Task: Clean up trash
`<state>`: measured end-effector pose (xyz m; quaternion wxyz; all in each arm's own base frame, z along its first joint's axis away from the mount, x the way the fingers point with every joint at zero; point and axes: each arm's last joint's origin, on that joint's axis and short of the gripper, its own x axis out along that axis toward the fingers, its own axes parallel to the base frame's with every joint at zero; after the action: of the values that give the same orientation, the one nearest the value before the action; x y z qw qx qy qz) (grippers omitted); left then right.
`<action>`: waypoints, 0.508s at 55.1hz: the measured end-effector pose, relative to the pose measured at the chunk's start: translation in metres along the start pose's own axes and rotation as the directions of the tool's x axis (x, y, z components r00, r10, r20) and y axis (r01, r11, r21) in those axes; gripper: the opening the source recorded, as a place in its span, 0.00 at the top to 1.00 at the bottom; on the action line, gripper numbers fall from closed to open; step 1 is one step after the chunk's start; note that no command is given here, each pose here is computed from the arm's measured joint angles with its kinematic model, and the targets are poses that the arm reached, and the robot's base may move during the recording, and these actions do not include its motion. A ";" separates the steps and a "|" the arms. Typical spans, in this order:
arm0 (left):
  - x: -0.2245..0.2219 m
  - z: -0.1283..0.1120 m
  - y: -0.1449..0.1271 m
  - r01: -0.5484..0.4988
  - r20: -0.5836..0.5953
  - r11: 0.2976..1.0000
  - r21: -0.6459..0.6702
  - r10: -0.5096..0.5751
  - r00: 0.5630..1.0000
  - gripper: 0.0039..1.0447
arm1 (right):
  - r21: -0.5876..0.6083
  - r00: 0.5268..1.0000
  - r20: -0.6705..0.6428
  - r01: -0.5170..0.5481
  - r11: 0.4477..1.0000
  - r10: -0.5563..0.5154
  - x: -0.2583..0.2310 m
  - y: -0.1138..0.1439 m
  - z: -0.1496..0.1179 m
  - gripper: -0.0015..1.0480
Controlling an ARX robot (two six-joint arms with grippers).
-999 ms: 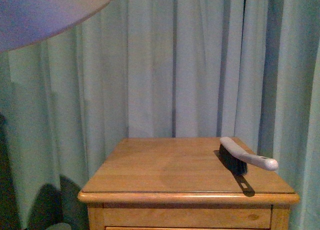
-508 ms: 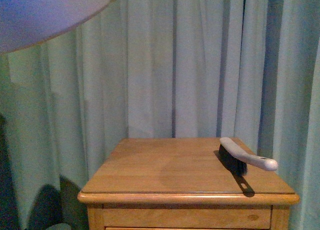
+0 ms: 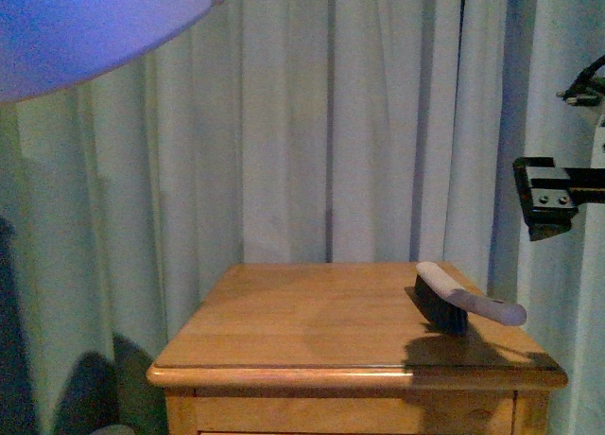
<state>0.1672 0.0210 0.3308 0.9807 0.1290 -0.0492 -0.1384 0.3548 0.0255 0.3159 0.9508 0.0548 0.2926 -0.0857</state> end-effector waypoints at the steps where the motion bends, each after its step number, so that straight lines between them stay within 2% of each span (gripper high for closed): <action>1: 0.000 0.000 0.000 0.000 0.000 1.000 0.000 0.000 1.000 0.73 | 0.007 1.000 -0.007 -0.004 1.000 0.004 0.003 0.002 0.001 0.07; 28: 0.000 0.000 0.000 0.000 0.000 1.000 0.000 0.000 1.000 0.73 | 0.055 0.997 -0.077 -0.016 0.998 0.020 0.068 0.026 -0.005 0.07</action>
<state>0.1672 0.0210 0.3308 0.9807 0.1290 -0.0492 -0.1384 0.4123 0.0426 0.2749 0.9376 0.0867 0.3265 -0.0830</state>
